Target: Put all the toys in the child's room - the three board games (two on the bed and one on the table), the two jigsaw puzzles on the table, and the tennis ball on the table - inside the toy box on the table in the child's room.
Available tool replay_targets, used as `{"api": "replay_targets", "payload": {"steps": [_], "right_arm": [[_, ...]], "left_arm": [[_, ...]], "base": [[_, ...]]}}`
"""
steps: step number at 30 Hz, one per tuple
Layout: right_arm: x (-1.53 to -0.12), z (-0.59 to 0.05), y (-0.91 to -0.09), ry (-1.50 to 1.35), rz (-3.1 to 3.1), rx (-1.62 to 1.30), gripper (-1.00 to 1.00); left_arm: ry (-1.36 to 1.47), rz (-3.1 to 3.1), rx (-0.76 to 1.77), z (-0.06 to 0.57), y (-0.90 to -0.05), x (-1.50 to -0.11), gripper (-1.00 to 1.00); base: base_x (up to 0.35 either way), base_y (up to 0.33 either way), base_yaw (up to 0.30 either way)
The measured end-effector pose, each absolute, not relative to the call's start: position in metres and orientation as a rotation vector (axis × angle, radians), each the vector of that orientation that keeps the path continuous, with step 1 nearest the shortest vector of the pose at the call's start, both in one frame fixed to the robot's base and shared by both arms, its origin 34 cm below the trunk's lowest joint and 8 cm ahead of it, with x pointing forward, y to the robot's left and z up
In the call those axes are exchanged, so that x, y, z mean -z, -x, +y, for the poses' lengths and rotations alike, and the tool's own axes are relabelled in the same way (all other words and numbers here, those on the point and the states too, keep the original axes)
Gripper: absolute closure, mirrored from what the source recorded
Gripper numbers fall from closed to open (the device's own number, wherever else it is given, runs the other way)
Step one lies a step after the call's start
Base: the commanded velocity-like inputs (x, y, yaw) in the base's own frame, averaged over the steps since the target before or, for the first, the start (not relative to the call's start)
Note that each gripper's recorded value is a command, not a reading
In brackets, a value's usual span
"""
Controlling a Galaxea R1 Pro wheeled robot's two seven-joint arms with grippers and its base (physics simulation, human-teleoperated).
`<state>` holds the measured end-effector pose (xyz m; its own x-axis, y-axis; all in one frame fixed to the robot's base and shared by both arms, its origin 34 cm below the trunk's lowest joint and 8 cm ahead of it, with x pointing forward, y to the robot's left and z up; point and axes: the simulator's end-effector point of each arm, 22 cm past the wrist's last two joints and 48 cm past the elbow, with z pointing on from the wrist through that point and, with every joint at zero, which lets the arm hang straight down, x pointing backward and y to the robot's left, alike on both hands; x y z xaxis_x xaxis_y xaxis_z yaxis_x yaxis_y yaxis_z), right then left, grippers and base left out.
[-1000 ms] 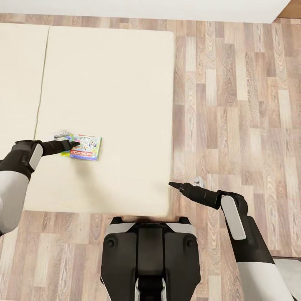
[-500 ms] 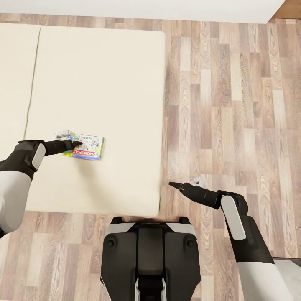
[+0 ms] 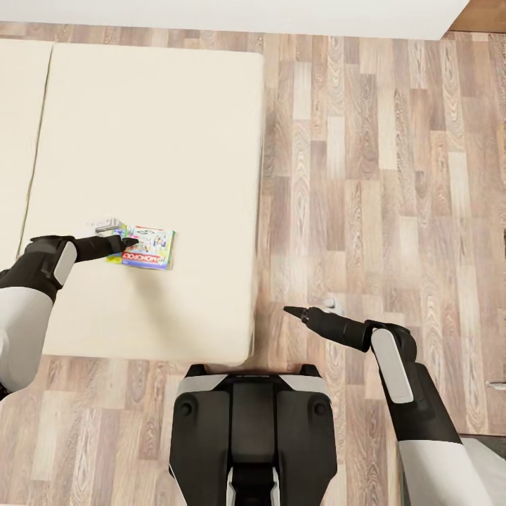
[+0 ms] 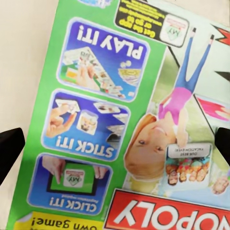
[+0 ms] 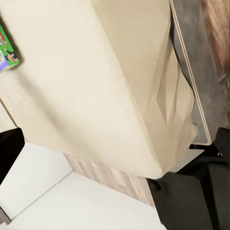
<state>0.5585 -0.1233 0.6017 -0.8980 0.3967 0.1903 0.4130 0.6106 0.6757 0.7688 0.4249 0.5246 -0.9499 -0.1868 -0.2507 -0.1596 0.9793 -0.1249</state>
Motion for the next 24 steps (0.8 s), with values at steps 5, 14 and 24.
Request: {"api": "replay_targets", "payload": {"steps": [5, 14, 24], "right_arm": [[-0.6016, -0.1233, -0.5585, 0.704, -2.800, 1.184, -1.00], [-0.6016, -0.1233, -0.5585, 0.704, -2.800, 1.183, -1.00], [-0.6016, -0.1233, -0.5585, 0.704, -2.800, 1.183, -1.00]], "left_arm": [[0.259, 2.863, 0.153, 0.4244, -0.7685, -0.5243, -1.00], [0.257, 2.864, 0.151, 0.4247, -0.7678, -0.5239, -1.00], [0.259, 2.866, 0.152, 0.4245, -0.7673, -0.5236, -1.00]], "base": [[0.000, -0.110, 0.000], [0.000, -0.163, 0.000], [0.000, -0.152, 0.000]]}}
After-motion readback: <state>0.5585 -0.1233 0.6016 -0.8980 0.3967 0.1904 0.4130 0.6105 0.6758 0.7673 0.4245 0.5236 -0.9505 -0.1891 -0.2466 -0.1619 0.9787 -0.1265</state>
